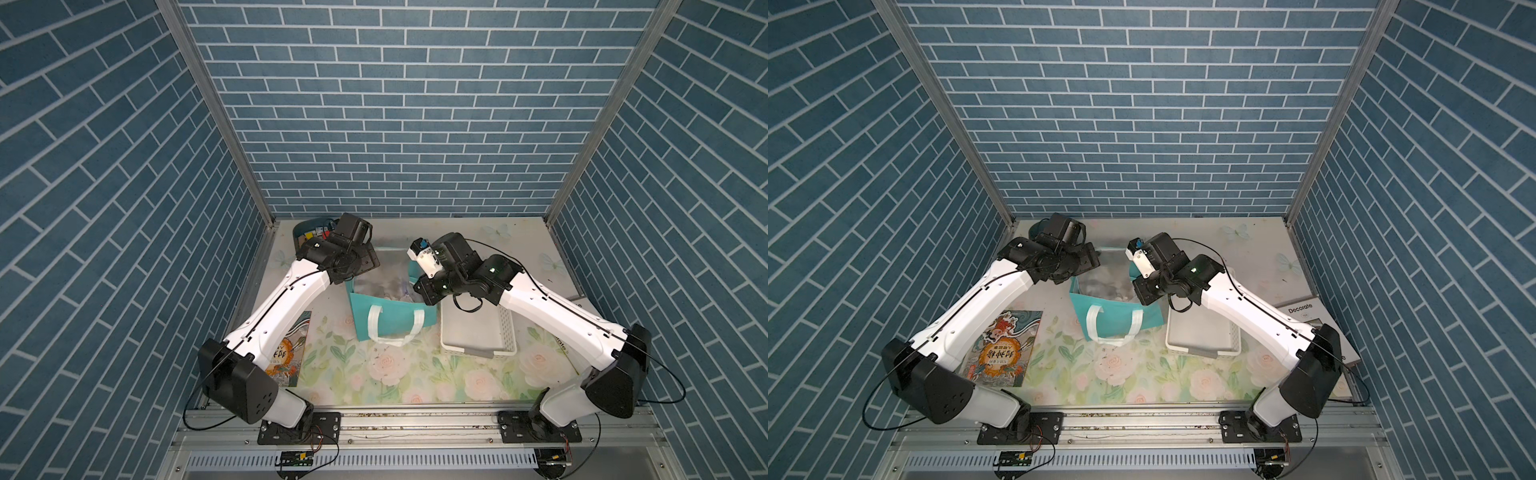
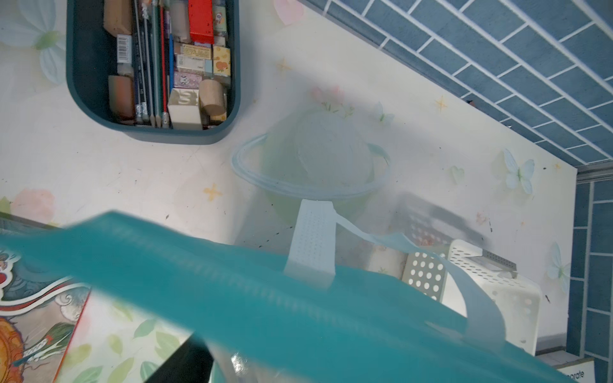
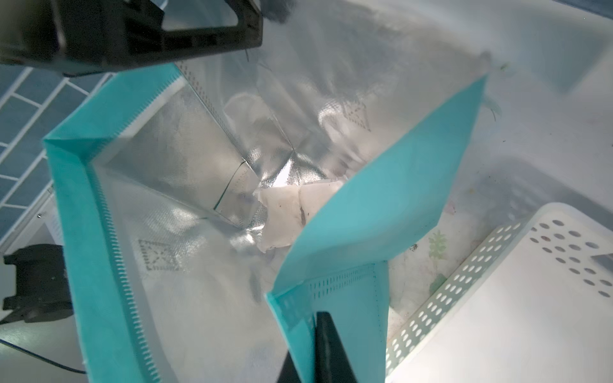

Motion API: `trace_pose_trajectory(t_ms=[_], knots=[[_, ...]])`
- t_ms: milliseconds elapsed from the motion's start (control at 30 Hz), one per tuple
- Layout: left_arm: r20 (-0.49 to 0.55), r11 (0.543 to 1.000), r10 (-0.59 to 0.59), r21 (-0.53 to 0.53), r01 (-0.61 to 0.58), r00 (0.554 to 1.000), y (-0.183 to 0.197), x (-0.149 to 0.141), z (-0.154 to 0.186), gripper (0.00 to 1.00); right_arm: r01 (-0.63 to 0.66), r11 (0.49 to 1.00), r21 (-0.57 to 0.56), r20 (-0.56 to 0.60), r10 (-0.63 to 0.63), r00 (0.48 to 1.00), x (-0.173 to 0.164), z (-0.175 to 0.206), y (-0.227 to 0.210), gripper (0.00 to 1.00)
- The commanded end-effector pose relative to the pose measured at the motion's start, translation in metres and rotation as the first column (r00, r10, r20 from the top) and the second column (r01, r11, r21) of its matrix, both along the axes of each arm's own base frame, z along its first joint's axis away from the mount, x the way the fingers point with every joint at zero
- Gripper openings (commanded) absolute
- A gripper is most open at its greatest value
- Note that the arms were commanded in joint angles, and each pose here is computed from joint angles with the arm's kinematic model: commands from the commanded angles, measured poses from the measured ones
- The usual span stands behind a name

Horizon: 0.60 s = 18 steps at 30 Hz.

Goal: Place the ice pack in the delivery bag
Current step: Adjust the delivery bag at the center of the board.

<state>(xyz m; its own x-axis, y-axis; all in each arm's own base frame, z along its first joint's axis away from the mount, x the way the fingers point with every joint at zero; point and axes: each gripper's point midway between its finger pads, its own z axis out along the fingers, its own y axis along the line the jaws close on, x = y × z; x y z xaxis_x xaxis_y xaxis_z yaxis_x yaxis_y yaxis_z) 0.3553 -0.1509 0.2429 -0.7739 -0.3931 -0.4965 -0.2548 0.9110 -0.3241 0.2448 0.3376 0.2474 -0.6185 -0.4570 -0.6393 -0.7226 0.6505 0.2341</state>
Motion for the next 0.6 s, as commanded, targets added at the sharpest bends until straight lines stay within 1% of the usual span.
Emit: trace_pose_trajectory(t_ms=[0, 33, 133, 167, 200, 267, 367, 400, 467, 500, 567], knots=[[0.030, 0.999, -0.035, -0.011, 0.035, 0.999, -0.005, 0.007, 0.012, 0.84, -0.011, 0.994, 0.110, 0.049, 0.006, 0.999, -0.003, 0.029, 0.007, 0.15], [0.029, 0.999, -0.035, -0.011, 0.036, 0.999, -0.005, 0.006, 0.011, 0.84, -0.012, 0.993, 0.116, 0.054, 0.006, 0.999, -0.004, 0.030, 0.006, 0.18], [0.029, 0.999, -0.038, -0.015, 0.039, 0.999, -0.004, 0.001, 0.011, 0.84, 0.017, 0.995, 0.102, 0.084, -0.026, 0.996, 0.002, 0.027, 0.001, 0.37], [0.030, 0.999, -0.041, -0.020, 0.042, 0.999, -0.004, -0.001, 0.012, 0.84, 0.037, 0.995, 0.091, 0.099, -0.046, 0.994, 0.006, 0.026, -0.004, 0.45], [0.026, 0.999, -0.046, -0.024, 0.046, 0.999, -0.004, -0.003, 0.011, 0.84, 0.067, 0.995, 0.079, 0.115, -0.076, 0.990, 0.012, 0.023, -0.010, 0.50], [0.020, 0.998, -0.053, -0.033, 0.053, 0.998, -0.004, -0.008, 0.008, 0.84, 0.120, 0.990, 0.073, 0.145, -0.130, 0.981, 0.024, 0.022, -0.024, 0.55], [0.011, 0.998, -0.060, -0.032, 0.060, 0.998, -0.001, -0.016, 0.007, 0.83, 0.166, 0.979, 0.117, 0.208, -0.188, 0.960, 0.035, 0.035, -0.044, 0.58], [0.009, 0.998, -0.058, -0.025, 0.058, 0.998, 0.001, -0.018, 0.007, 0.82, 0.173, 0.975, 0.142, 0.253, -0.205, 0.946, 0.037, 0.045, -0.050, 0.59], [0.009, 0.998, -0.054, -0.008, 0.054, 0.998, 0.006, -0.021, 0.010, 0.81, 0.199, 0.959, 0.200, 0.359, -0.261, 0.896, 0.038, 0.065, -0.068, 0.62], [0.013, 0.998, -0.055, 0.002, 0.055, 0.998, 0.008, -0.022, 0.013, 0.81, 0.199, 0.952, 0.232, 0.408, -0.280, 0.869, 0.035, 0.072, -0.077, 0.66], [0.025, 0.998, -0.066, 0.015, 0.065, 0.998, 0.009, -0.023, 0.020, 0.81, 0.144, 0.942, 0.304, 0.520, -0.291, 0.803, 0.027, 0.088, -0.087, 0.77]])
